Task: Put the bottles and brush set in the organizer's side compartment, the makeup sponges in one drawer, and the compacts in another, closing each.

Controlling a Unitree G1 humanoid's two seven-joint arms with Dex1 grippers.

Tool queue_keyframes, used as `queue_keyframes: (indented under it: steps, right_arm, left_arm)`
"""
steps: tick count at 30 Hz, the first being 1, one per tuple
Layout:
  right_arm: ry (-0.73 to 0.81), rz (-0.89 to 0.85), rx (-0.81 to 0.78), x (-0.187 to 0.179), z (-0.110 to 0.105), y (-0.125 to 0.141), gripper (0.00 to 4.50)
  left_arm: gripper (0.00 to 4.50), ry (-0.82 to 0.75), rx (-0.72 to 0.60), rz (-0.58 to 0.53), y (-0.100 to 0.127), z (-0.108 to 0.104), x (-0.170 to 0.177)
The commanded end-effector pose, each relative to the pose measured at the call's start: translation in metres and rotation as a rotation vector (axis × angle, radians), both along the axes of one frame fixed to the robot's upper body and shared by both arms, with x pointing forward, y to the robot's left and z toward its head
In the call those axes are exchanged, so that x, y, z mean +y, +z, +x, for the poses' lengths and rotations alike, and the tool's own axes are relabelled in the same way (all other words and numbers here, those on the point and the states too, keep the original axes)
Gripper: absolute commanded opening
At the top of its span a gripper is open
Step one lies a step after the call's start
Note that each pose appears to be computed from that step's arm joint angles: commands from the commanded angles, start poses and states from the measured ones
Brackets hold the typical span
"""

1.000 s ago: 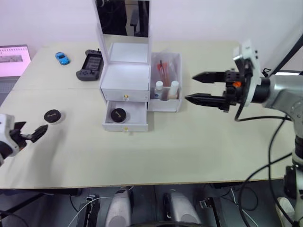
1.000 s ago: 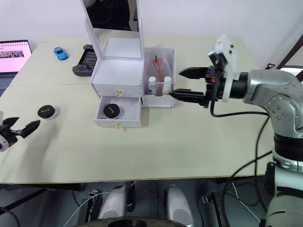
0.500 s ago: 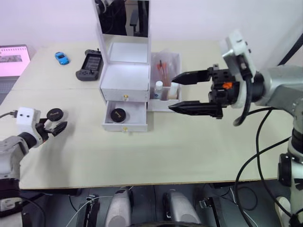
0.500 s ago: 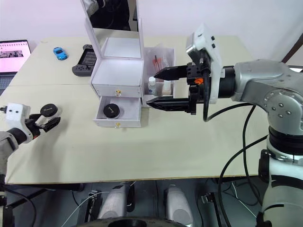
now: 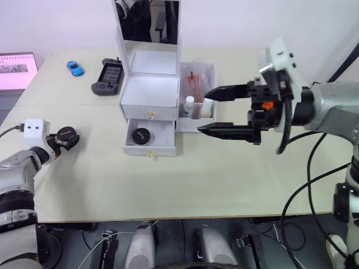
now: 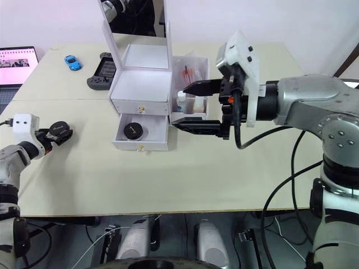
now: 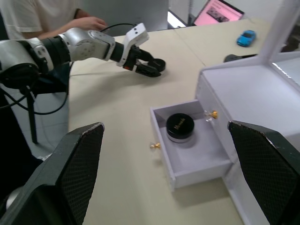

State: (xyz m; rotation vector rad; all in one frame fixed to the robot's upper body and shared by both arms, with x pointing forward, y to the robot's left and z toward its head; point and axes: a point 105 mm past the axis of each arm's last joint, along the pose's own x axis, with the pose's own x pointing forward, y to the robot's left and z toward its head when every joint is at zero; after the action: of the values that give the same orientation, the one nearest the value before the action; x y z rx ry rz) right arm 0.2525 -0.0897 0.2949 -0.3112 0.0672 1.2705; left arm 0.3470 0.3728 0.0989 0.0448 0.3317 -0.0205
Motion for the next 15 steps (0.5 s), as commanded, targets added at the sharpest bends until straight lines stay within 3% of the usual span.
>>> queue_keyframes:
  steps: [1,4,10,13,15]
  right_arm:
    - [-0.007,0.017,-0.057,-0.005,-0.002,0.010,4.50]
    - [-0.009,0.015,-0.066,-0.005,-0.002,0.011,4.50]
    - [0.002,0.025,-0.068,-0.005,-0.001,0.011,4.50]
    - [0.006,0.023,-0.068,-0.006,-0.002,0.011,4.50]
    - [0.011,0.020,-0.068,-0.006,-0.002,0.011,4.50]
  left_arm:
    - [3.97,-0.008,-0.054,0.021,0.017,0.005,0.002]
    - [2.70,-0.013,-0.052,0.037,0.019,0.003,0.004]
    - [2.66,-0.079,-0.108,0.065,0.046,0.002,0.000]
    - [2.66,-0.238,-0.169,0.038,0.069,0.001,-0.028]
    - [2.66,-0.424,-0.173,0.032,0.078,-0.006,-0.059]
